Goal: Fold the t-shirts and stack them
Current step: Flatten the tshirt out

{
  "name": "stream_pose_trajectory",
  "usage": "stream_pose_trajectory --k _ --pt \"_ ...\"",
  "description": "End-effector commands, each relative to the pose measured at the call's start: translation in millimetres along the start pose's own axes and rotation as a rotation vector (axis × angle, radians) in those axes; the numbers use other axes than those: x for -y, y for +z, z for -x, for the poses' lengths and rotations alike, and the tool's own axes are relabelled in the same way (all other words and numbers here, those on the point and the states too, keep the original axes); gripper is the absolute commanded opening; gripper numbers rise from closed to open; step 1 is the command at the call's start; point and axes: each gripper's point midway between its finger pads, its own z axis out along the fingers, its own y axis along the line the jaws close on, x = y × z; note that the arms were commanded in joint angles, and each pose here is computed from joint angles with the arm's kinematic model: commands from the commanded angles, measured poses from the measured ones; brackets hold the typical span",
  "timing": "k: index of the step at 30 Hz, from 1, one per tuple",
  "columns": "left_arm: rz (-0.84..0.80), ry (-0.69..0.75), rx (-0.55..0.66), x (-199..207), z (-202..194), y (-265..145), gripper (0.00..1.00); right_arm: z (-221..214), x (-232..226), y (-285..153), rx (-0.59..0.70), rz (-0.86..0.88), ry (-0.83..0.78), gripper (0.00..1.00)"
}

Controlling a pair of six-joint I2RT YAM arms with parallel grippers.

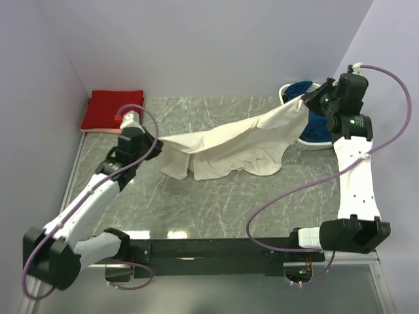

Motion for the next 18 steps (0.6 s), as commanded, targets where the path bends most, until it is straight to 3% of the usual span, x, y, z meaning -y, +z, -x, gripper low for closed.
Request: stream_pose_trajectory --k 1,5,11,18 --pt "-0.060 0.023 0.125 27 54 -47 0.00 52 -43 -67 0.183 0.137 -0.001 0.00" --pt "-0.141 0.006 0.281 51 107 -115 0.00 68 -62 -128 0.279 0.206 -0.013 0.00" --pt "-0.251 -0.033 0.456 69 154 -211 0.00 81 -84 -224 0.431 0.295 -0.048 0.00" --pt "-0.307 -0.051 0.613 78 194 -279 0.00 96 -112 -310 0.581 0.409 -0.084 0.00"
